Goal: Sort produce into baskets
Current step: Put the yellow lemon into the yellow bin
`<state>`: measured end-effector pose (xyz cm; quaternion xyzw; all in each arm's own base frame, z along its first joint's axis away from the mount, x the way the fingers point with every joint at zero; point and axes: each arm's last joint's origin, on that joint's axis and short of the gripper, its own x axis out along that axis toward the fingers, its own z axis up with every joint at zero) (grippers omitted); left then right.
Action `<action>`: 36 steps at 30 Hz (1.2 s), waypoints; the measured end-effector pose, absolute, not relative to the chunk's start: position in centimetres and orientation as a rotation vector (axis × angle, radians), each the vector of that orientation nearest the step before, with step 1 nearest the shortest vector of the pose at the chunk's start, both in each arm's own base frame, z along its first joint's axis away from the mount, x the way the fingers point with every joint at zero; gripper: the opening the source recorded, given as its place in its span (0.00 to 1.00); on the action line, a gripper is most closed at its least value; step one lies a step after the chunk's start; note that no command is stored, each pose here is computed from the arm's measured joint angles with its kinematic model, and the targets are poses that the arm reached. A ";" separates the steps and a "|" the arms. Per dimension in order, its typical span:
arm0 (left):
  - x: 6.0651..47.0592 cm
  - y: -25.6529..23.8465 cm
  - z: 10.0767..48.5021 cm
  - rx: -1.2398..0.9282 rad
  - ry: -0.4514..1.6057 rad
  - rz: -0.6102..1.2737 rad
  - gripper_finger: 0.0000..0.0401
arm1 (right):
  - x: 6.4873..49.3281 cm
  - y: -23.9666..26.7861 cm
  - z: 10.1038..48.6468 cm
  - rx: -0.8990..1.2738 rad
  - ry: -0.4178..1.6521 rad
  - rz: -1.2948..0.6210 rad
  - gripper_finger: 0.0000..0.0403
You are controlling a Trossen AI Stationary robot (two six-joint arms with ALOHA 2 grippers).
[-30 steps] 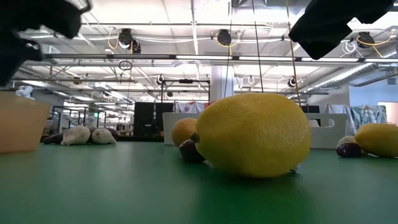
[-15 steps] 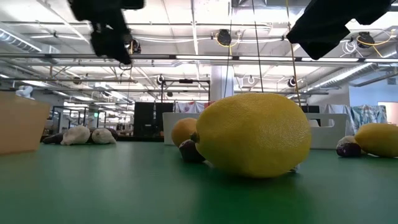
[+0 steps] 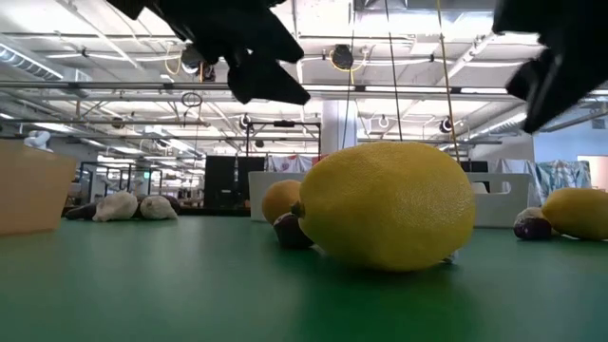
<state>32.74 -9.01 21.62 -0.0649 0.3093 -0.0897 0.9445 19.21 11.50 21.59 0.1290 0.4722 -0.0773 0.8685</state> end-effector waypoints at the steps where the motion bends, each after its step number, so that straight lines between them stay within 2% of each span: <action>1: 32.9 -9.0 21.6 -0.129 0.631 -0.183 0.76 | 18.9 11.2 21.6 0.259 1.015 -0.185 0.21; 6: 33.0 -9.0 21.5 -0.127 0.637 -0.183 0.76 | 17.6 9.5 21.0 0.249 1.139 -0.363 0.22; 9: 32.9 -9.0 21.4 -0.129 0.645 -0.184 0.76 | 17.3 9.0 20.8 0.235 1.197 -0.395 0.27; 20: 32.7 -9.0 21.1 -0.132 0.695 -0.205 0.76 | 17.6 8.4 20.0 0.254 1.293 -0.354 0.68; 24: 32.7 -9.1 21.1 -0.136 0.696 -0.204 0.76 | 17.2 7.7 18.6 0.222 1.319 -0.362 0.77; 28: 32.6 -9.0 21.0 -0.136 0.703 -0.202 0.76 | 16.8 7.2 17.4 0.223 1.332 -0.382 0.79; 36: 32.6 -9.0 21.0 -0.135 0.707 -0.202 0.76 | 16.5 7.0 15.5 0.241 1.304 -0.366 0.74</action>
